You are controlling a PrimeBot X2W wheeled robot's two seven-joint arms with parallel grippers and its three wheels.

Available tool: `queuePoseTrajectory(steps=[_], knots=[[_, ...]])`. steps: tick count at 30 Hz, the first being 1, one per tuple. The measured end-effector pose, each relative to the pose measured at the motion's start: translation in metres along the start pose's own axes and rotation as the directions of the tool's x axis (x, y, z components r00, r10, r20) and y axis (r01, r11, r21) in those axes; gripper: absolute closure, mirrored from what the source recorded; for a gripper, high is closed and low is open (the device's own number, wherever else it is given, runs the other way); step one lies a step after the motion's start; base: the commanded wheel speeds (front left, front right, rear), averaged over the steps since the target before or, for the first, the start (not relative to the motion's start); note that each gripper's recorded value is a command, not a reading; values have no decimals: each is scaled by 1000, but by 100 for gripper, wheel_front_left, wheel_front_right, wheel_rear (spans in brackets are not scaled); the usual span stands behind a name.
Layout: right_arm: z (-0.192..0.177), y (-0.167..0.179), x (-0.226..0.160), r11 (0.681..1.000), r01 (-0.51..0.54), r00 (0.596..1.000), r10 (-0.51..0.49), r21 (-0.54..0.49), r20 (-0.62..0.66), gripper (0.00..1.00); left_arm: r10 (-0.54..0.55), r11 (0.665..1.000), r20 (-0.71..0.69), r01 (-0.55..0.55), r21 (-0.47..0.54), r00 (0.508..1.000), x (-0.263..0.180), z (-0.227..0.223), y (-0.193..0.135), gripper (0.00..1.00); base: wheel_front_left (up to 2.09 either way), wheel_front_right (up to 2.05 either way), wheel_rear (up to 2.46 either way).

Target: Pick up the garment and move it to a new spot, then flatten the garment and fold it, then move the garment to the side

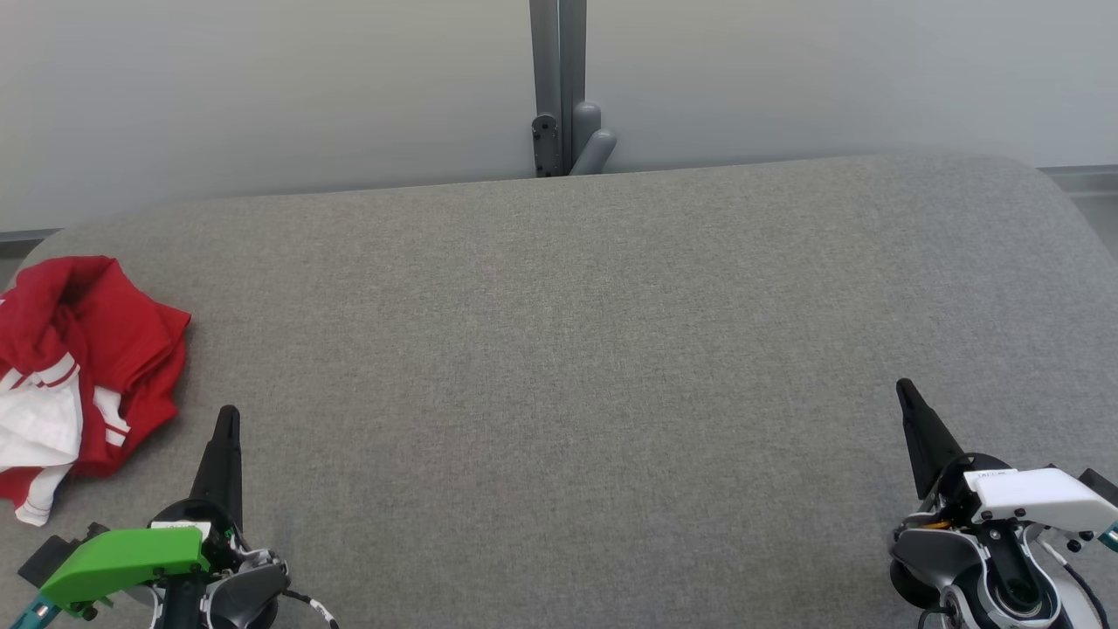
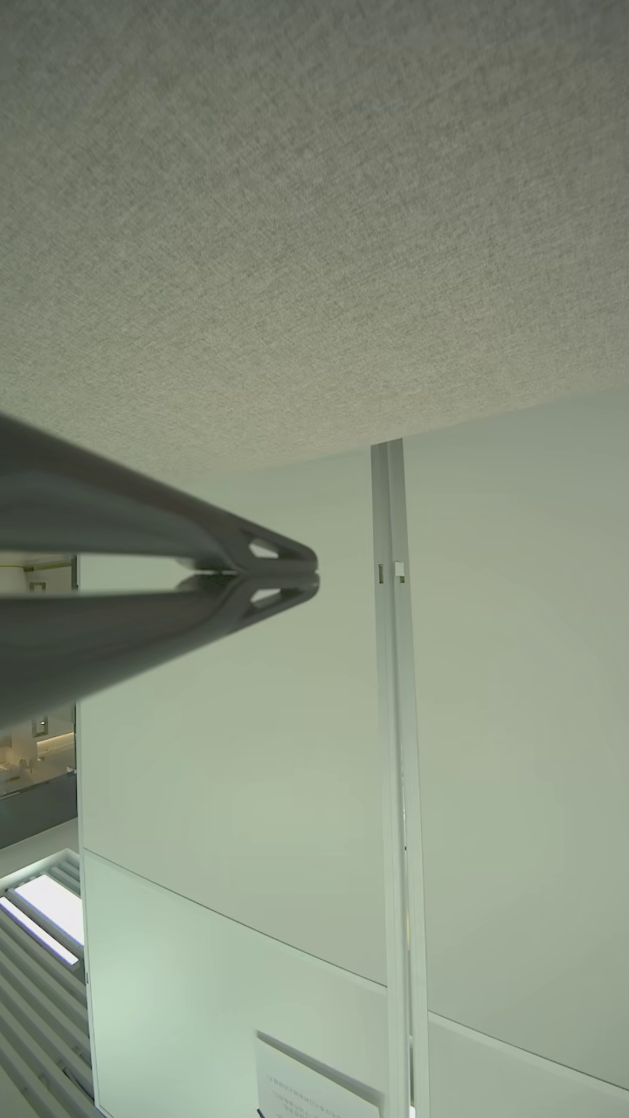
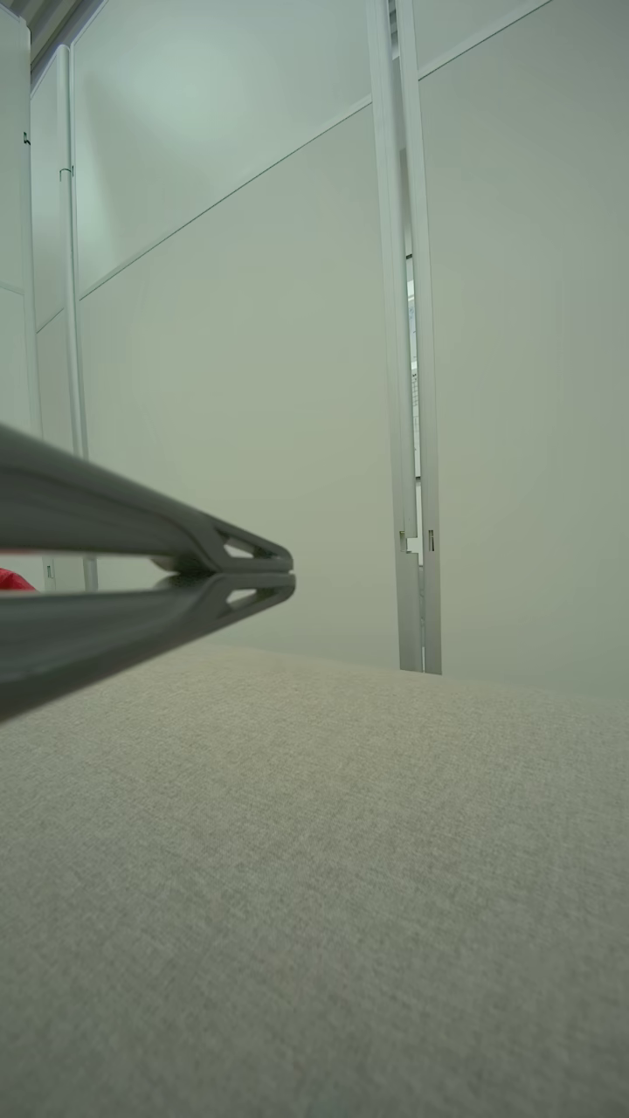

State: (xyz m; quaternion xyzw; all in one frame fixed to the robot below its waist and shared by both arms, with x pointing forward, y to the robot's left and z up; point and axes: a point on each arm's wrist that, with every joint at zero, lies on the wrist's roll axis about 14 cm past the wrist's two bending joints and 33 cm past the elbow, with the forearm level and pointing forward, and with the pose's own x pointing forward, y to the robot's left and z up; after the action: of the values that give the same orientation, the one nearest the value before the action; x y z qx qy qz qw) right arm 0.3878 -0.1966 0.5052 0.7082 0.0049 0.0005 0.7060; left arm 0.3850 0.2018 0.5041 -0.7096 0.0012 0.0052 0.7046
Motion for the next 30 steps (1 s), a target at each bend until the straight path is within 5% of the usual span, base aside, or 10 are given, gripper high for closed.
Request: queuePoseTrajectory(steps=[30], knots=[[0,0,0,1000,0,1000,0,0,0,100,0,1000,0,0,0,1000,0,0,0,100,0,0,0]])
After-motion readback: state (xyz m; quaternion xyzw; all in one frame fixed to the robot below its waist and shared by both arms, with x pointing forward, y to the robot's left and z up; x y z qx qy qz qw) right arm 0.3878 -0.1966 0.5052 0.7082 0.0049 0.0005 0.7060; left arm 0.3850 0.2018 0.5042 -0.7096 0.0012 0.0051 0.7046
